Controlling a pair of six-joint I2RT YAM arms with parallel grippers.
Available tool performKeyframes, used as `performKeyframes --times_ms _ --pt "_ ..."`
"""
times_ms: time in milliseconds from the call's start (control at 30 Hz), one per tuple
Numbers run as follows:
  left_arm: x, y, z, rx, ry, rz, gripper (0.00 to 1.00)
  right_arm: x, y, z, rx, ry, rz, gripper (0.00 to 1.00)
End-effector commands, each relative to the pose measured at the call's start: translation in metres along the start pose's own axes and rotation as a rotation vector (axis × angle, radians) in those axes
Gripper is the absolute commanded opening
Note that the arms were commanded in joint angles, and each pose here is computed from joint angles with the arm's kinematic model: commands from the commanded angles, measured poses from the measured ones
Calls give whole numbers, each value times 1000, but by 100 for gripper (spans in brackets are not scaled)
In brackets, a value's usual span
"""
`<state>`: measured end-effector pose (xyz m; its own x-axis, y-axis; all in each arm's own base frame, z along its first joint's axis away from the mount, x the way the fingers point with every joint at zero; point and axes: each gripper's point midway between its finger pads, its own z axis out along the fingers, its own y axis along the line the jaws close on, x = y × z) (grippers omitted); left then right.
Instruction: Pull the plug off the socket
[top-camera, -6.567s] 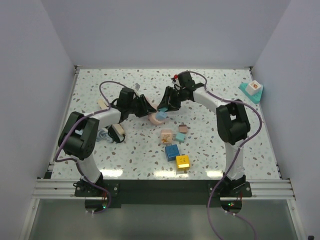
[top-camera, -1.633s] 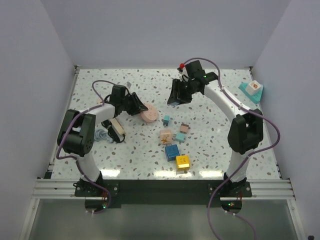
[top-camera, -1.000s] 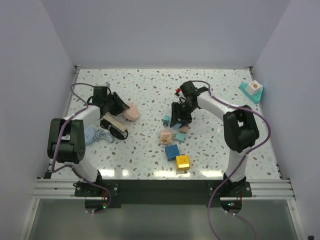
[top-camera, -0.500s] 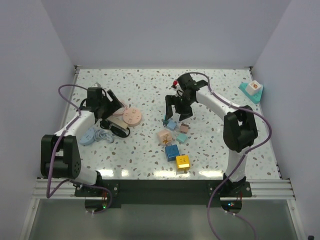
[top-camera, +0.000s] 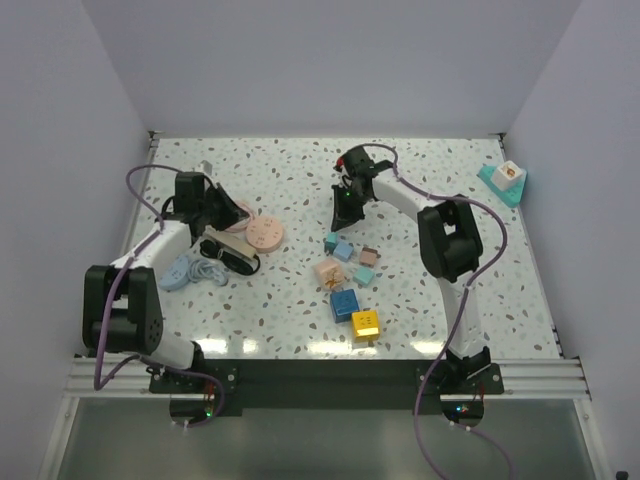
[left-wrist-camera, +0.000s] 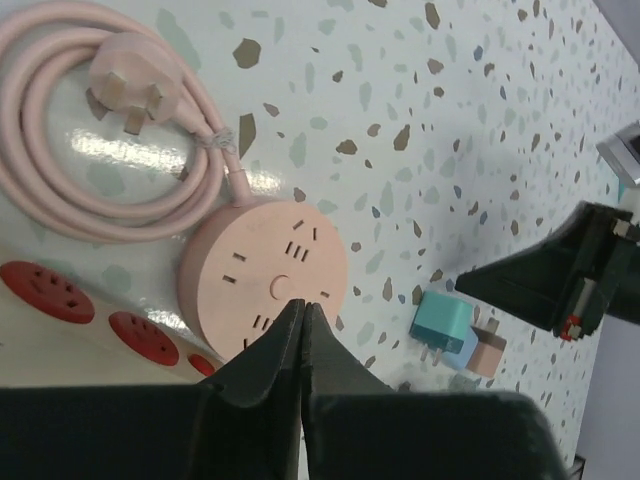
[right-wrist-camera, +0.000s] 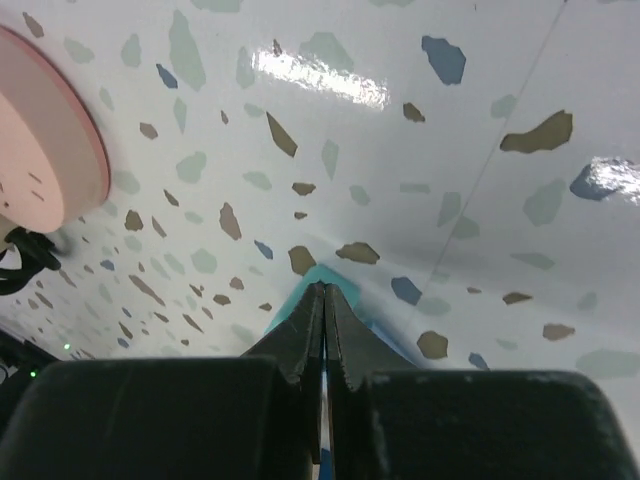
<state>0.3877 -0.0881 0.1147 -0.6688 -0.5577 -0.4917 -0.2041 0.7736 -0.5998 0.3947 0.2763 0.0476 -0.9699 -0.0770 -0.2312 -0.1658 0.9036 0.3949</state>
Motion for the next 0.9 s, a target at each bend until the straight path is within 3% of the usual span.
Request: performKeyframes --times_ms 0,200,433,533,700,767,867 --pt "1 -31 6 171 19 66 3 -21 18 7 -105 -91 30 0" --pt "25 -61 24 247 117 147 0 -6 25 23 -205 -49 74 0" --pt "62 -73 50 282 213 158 0 68 6 10 -189 101 92 0" --pt "72 -69 60 278 241 151 0 66 -3 -16 -151 35 85 0" --pt "80 -59 75 254 269 149 0 9 -18 -73 -79 -175 113 0" --pt "86 -52 82 227 285 147 0 -25 -43 -98 47 -286 128 0" --pt "85 -44 92 169 281 150 0 -57 -90 -128 263 -382 196 9"
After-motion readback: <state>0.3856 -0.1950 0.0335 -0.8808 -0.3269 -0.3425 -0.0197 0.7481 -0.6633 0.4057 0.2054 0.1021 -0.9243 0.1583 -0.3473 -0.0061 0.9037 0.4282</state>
